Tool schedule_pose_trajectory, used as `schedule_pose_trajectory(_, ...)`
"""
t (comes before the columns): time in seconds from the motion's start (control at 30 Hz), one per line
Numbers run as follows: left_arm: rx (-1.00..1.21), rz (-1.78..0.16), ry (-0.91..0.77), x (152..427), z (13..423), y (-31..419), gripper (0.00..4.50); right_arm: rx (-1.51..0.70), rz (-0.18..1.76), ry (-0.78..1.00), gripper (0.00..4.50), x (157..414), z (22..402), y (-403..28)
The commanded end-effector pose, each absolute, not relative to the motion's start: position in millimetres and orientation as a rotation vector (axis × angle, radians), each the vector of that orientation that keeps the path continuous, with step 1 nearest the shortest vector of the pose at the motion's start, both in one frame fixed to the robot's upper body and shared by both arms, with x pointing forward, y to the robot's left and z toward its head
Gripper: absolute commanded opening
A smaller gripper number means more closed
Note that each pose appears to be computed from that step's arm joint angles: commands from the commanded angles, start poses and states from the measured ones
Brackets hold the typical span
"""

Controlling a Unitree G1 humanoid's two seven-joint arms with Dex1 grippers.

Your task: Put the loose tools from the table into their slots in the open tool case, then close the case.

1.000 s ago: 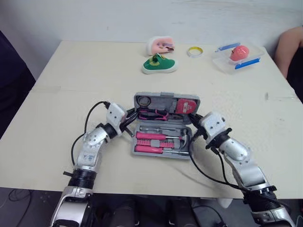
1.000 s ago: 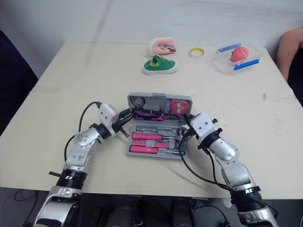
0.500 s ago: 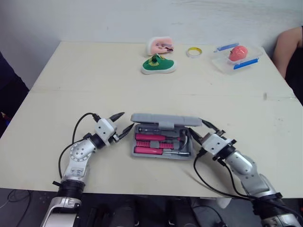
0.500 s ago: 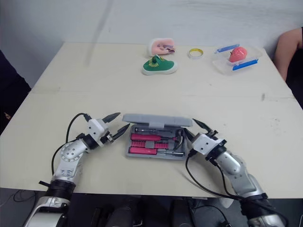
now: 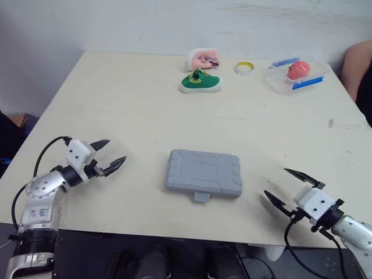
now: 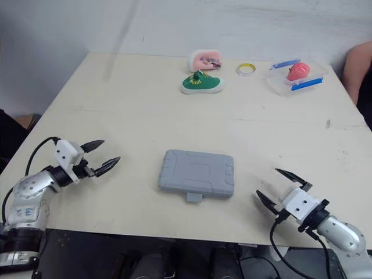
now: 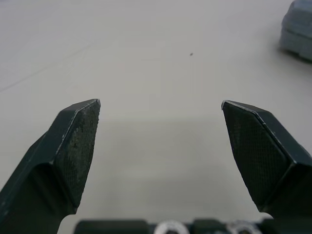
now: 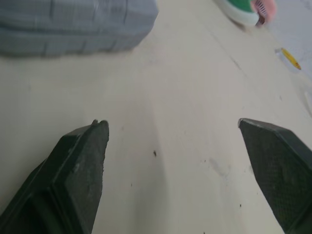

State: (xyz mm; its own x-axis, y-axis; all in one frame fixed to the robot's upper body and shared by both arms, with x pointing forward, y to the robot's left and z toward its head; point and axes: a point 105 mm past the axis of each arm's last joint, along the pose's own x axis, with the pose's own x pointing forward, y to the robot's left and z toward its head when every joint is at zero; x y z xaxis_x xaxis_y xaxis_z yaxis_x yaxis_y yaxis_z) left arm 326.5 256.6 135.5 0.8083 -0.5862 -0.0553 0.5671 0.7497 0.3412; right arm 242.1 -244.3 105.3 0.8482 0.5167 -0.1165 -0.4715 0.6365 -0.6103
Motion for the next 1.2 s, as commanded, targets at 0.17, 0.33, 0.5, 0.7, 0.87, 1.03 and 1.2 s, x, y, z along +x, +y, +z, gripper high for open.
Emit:
schedule_pose_trajectory(0.17,0.341,-0.759,-0.105,330.6,152.3,231.4,4.02,-0.571,0.728,-0.079,4.44,223.1,117.2,-218.9)
schedule_pose_trajectory(0.33,0.372,-0.83,-0.119,348.8,159.0,204.3,2.91,-0.346,0.951,0.022,3.77,202.0,113.4,-181.6)
schedule_pose_trajectory(0.5,0.393,-0.892,-0.095,369.1,158.3,179.9,0.61,-0.337,1.063,0.09,1.33,194.6,106.9,-160.9)
schedule_pose_trajectory(0.7,0.369,-0.973,-0.07,401.9,158.4,131.4,0.0,-0.464,1.061,0.189,0.06,209.8,75.8,-153.8)
schedule_pose_trajectory(0.87,0.371,-1.028,-0.012,410.8,146.7,105.5,0.0,-0.462,1.046,0.209,0.06,219.6,69.0,-147.0)
schedule_pose_trajectory(1.03,0.384,-1.093,0.052,408.5,129.8,97.7,0.0,-0.491,1.01,0.204,0.06,232.7,67.0,-147.4)
schedule_pose_trajectory(1.2,0.353,-1.238,0.09,391.8,119.2,95.5,0.0,-0.513,0.996,0.214,0.06,243.1,65.3,-150.4)
